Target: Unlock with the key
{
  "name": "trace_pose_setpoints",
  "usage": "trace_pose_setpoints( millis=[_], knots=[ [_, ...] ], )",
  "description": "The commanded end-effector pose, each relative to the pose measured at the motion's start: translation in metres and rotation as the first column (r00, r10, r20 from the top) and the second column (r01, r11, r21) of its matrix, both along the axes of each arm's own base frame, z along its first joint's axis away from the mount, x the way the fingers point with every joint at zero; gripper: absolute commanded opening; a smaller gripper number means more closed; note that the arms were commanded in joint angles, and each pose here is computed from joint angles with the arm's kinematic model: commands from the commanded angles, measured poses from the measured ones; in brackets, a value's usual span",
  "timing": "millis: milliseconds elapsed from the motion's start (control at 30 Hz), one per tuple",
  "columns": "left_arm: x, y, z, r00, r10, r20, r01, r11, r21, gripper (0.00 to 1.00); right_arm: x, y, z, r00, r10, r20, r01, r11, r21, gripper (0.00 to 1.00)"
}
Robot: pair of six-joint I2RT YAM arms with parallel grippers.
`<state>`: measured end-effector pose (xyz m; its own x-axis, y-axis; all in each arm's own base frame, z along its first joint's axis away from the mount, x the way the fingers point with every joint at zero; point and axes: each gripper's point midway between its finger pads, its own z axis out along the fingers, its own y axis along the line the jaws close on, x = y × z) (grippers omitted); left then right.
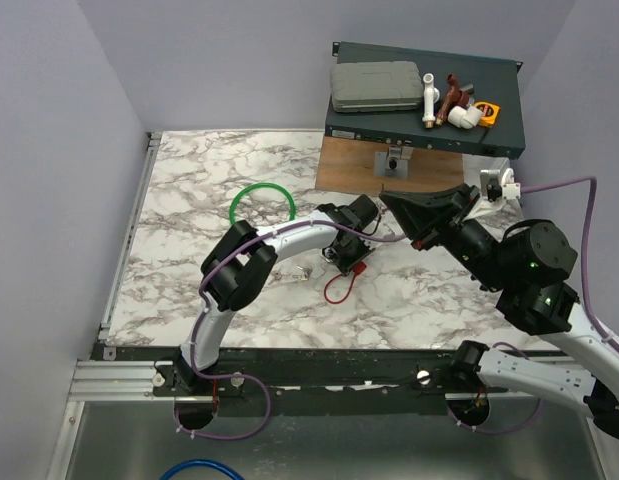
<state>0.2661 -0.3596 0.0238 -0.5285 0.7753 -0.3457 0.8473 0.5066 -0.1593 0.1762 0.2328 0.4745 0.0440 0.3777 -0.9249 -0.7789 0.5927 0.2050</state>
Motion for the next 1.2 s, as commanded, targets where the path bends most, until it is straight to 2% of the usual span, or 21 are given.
trace_pose_setpoints(
  millis=[0,133,367,500,600,767,833,933,1033,1167],
  knots=[
    [0.002,0.013,-0.010,0.997,-0.037,0.061,0.034,0.998,0.055,0.00,0.003,-0.008,0.015,0.999,-0.038,0.004,0.038,0.999,0.013,0.01],
    [-0.001,0.011,0.012,0.995,-0.063,0.075,0.061,0.998,0.023,0.00,0.004,-0.007,0.019,0.999,-0.037,0.003,0.037,0.999,0.010,0.01],
    [-0.024,0.029,0.094,0.986,-0.115,0.117,0.122,0.991,-0.057,0.00,0.005,-0.015,0.035,0.998,-0.065,-0.002,0.065,0.997,0.029,0.01],
    [-0.038,0.062,0.135,0.971,-0.125,0.202,0.138,0.989,-0.051,0.00,0.010,-0.006,0.029,0.998,-0.059,-0.038,0.059,0.998,0.005,0.01],
    [-0.046,0.097,0.165,0.935,-0.129,0.331,0.151,0.988,-0.043,0.00,0.015,0.008,0.020,0.997,-0.037,-0.069,0.036,0.999,-0.020,0.01],
    [-0.062,0.160,0.219,0.826,-0.152,0.543,0.181,0.983,0.000,0.00,0.022,0.034,0.008,0.994,0.014,-0.112,-0.020,0.999,-0.049,0.01],
    [-0.074,0.176,0.245,0.755,-0.186,0.628,0.249,0.969,-0.011,0.00,0.020,0.044,0.008,0.992,0.052,-0.115,-0.058,0.997,-0.054,0.01],
    [-0.091,0.191,0.290,0.575,-0.233,0.784,0.397,0.918,-0.018,0.00,0.017,0.055,0.007,0.987,0.101,-0.124,-0.110,0.992,-0.068,0.01],
    [-0.109,0.197,0.322,0.399,-0.237,0.886,0.516,0.857,-0.003,0.00,0.014,0.064,0.001,0.980,0.140,-0.145,-0.155,0.983,-0.098,0.01],
    [-0.123,0.206,0.346,0.236,-0.259,0.937,0.585,0.808,0.076,0.00,0.010,0.077,-0.012,0.966,0.189,-0.177,-0.216,0.965,-0.149,0.01]
  ],
)
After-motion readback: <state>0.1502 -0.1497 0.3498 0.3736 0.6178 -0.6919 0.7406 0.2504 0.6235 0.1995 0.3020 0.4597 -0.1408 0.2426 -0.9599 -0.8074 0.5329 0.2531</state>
